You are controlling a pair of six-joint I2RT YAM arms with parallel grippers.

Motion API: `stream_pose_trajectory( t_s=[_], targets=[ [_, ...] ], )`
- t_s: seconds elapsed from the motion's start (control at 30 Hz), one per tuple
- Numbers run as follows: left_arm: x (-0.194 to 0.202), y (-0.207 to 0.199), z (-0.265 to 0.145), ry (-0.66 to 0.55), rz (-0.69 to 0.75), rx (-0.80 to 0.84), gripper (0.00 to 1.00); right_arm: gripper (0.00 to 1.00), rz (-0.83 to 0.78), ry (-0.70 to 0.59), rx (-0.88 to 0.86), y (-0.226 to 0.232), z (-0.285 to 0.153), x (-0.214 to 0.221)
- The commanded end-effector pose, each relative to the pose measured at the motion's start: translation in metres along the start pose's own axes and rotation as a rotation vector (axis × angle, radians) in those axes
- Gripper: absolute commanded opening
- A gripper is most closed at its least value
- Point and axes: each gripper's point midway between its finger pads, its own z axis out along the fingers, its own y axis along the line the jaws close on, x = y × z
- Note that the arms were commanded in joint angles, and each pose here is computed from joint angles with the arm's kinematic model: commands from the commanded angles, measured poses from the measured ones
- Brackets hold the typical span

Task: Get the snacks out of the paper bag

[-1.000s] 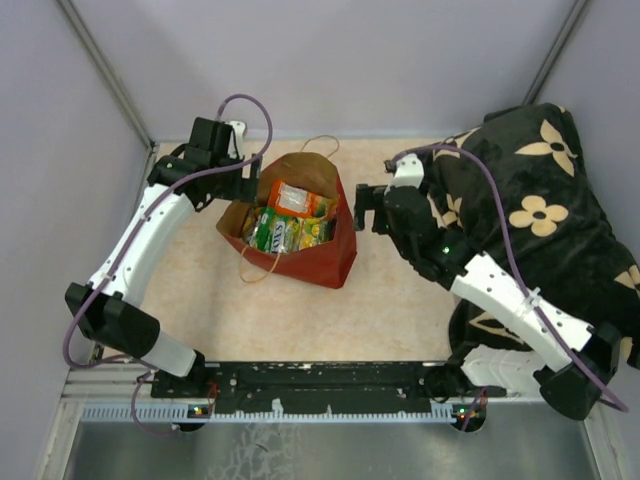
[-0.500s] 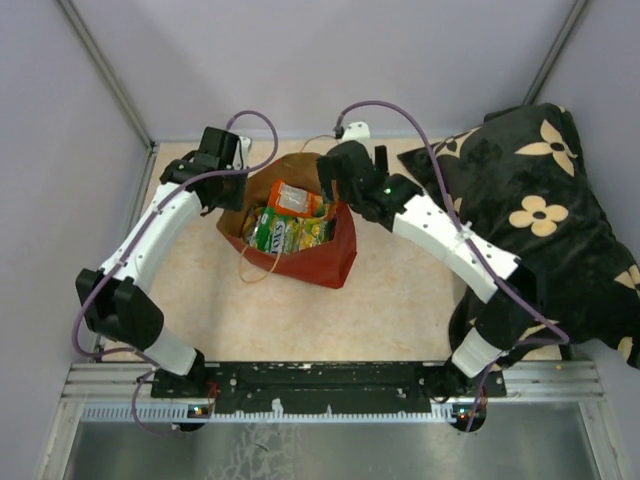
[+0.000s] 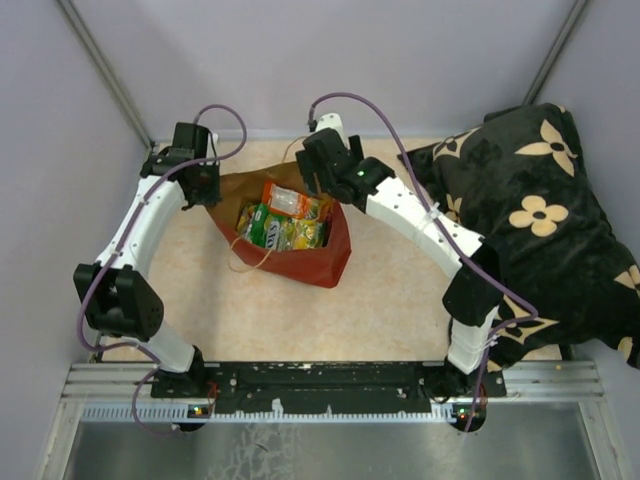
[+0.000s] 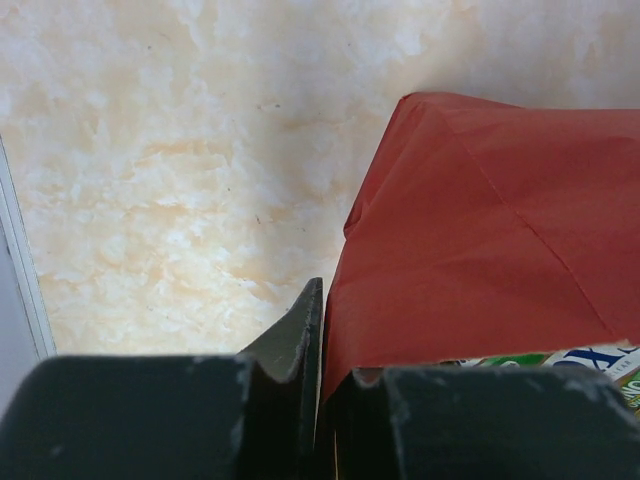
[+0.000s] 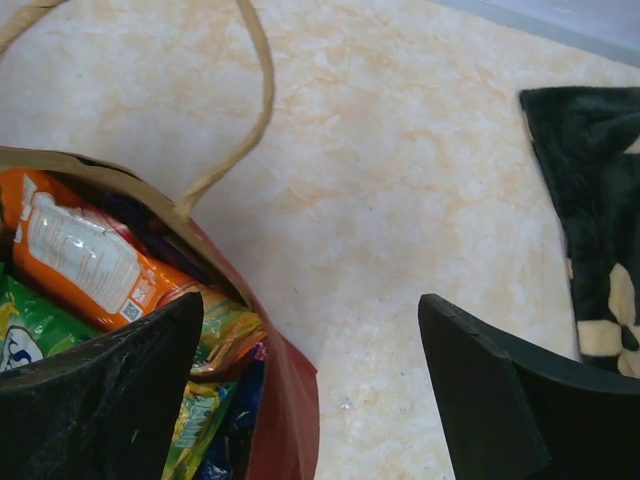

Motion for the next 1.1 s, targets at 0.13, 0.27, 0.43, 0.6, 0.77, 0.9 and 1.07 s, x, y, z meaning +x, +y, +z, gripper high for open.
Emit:
stream_pose_trajectory(
  t_s=[0.13,0.27,0.43,0.6,0.77,0.9,1.07],
  targets=[
    [-0.018,0.004,-0.001,-0.042,-0.026,0.015,0.11,0.77,-0.071,-0.061,-0.216,0.043,-0.005,-0.024],
    [-0.023,-0.015,-0.001,-0.043,-0.009,0.124,0.13,0.65,-0.101,-0.081,-0.301,0.055,-0.010,-0.027],
    [-0.024,-0.045,-0.010,-0.054,0.049,0.200,0.08,0.38,-0.129,-0.099,-0.381,0.065,-0.019,-0.025],
    [-0.029,-0.081,-0.030,-0.110,0.106,0.293,0.06,0.02,-0.166,-0.138,-0.495,0.072,-0.038,-0.018],
    [-0.035,-0.085,-0.031,-0.141,0.073,0.295,0.12,0.00,-0.232,-0.131,-0.639,0.086,-0.059,-0.009],
    [-0.044,-0.078,-0.023,-0.137,0.049,0.249,0.15,0.00,-0.246,-0.176,-0.738,0.085,-0.091,-0.004],
    [-0.060,-0.086,-0.023,-0.150,0.043,0.277,0.09,0.00,-0.221,-0.210,-0.828,0.080,-0.124,0.005]
  ],
)
